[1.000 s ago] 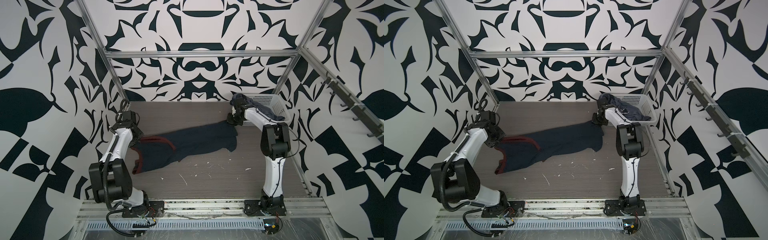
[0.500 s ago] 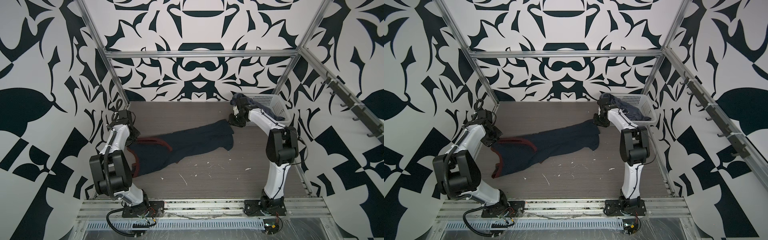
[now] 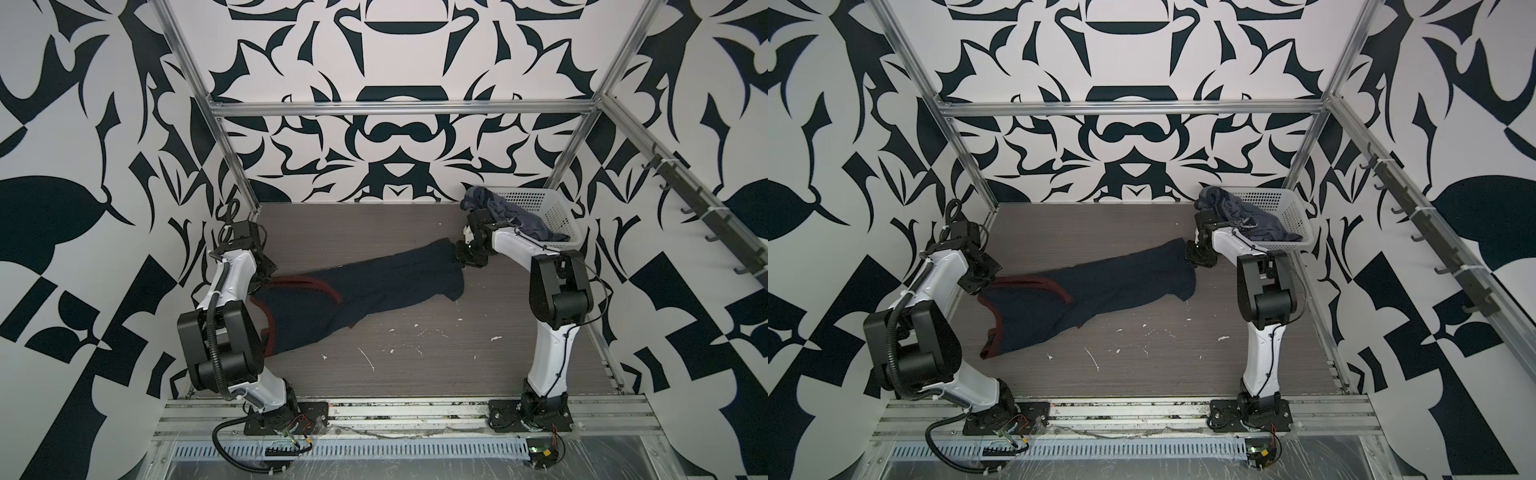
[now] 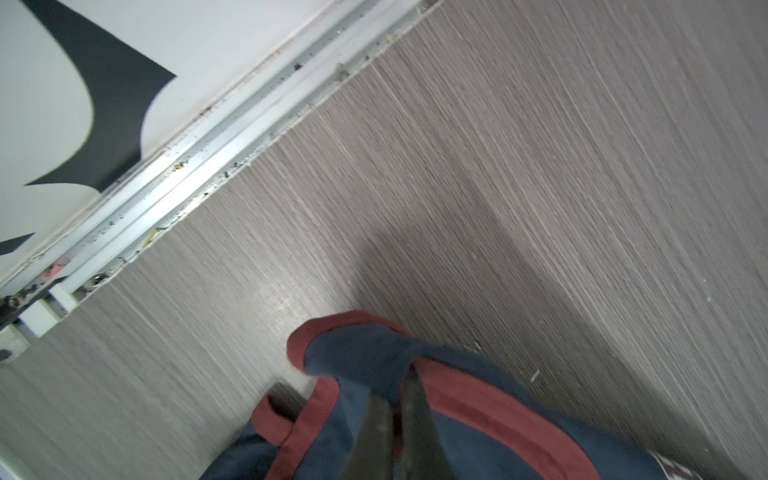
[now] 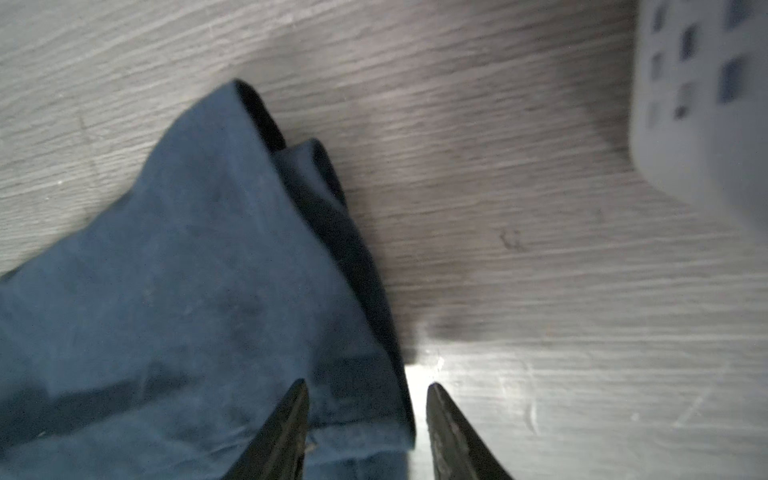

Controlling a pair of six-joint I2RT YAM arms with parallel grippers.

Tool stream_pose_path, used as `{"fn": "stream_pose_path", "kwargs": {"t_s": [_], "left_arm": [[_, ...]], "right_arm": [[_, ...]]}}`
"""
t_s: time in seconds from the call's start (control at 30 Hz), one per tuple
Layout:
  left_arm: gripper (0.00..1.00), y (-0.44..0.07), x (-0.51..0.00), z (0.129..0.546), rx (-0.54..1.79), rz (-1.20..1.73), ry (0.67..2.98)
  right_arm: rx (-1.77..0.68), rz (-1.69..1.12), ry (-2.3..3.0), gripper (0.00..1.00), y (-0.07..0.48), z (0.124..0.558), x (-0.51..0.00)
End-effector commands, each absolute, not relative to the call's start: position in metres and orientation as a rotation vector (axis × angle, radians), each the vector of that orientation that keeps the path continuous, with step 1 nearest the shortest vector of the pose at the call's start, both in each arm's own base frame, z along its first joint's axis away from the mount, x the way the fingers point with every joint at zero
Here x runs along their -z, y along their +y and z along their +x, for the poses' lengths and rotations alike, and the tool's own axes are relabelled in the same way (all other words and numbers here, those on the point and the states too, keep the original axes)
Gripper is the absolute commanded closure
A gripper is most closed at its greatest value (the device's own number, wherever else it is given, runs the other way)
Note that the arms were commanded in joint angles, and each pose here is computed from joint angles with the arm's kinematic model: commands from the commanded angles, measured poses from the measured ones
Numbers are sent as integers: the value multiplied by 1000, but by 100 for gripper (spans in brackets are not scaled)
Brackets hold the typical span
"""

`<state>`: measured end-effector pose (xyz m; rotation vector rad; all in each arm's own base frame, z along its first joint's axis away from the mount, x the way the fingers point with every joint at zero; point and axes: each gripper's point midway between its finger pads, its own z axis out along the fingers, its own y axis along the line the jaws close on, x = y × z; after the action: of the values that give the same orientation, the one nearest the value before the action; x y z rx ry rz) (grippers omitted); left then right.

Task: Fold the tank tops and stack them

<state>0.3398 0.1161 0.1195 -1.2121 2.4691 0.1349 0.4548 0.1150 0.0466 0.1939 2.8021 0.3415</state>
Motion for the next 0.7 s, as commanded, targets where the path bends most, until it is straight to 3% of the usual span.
{"fn": "stream_pose_path", "kwargs": {"t_s": [0.0, 0.3, 0.5, 0.67], "left_arm": [[100, 132, -126, 327, -155, -1293, 2413], [100, 128, -120, 331, -109, -1289, 2438], [100, 128, -121, 332, -99, -1288, 2434], [100, 128, -121, 332, -96, -1289, 2435]], "right_arm": [[-356, 146, 2739, 49, 130, 473, -62], [-475, 10, 2722, 54, 178, 478, -67], [-451, 12, 2747, 54, 176, 474, -61], [-451, 12, 2745, 68, 174, 469, -66]]}}
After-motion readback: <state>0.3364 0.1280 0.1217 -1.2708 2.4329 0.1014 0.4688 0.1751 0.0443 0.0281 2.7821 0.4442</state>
